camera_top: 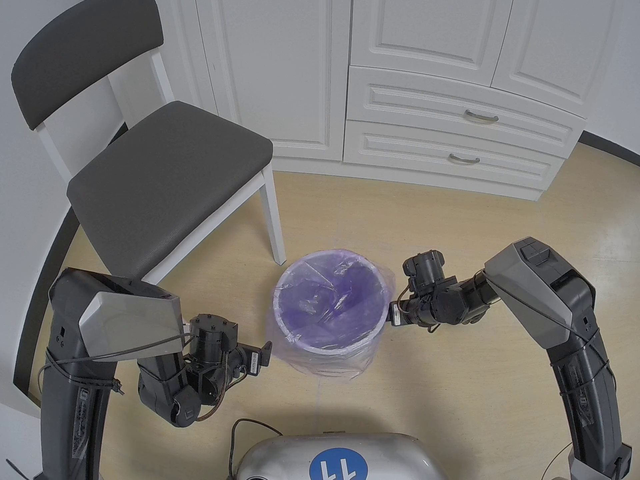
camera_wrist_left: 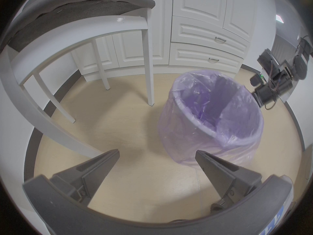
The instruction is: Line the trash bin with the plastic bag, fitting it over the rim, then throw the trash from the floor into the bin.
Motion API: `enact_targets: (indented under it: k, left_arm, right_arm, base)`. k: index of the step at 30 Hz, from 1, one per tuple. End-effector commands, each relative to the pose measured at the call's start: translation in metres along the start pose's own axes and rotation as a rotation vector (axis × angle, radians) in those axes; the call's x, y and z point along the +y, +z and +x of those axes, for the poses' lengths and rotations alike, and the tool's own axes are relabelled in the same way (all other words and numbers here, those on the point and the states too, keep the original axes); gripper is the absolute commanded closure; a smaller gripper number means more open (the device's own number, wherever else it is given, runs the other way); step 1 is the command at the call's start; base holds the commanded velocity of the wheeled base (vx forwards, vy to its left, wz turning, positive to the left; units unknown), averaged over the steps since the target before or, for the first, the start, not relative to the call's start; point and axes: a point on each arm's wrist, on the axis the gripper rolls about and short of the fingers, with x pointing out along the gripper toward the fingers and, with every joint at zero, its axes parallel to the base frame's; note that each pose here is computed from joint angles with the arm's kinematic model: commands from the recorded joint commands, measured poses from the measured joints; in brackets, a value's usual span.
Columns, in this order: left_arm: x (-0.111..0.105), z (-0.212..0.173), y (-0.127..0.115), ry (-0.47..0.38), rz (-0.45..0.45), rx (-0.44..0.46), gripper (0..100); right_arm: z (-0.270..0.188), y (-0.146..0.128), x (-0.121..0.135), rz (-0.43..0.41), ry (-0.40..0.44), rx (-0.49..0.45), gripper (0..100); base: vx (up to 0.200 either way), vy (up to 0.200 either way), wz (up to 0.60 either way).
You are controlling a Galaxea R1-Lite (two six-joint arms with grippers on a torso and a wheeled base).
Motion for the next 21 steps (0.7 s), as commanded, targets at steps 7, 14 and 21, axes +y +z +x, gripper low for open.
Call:
enact_targets:
  k: [7, 14, 21]
  left_arm:
    - [0.001, 0.0, -0.023, -0.001, 0.001, -0.003, 0]
    - [0.003, -0.005, -0.022, -0.005, -0.001, -0.011, 0]
    - [0.004, -0.008, -0.027, -0.008, -0.001, -0.01, 0]
  right_arm:
    - [0.032, 0.028, -0.001, 0.209, -0.018, -0.142, 0]
    - [0.029, 0.045, 0.001, 0.32, 0.007, -0.204, 0]
    - [0.042, 0.022, 0.004, 0.284, -0.035, -0.1, 0]
  base:
    - [0.0, 0.0, 0.0]
    - [0.0, 0.0, 0.0]
    - [0.0, 0.0, 0.0]
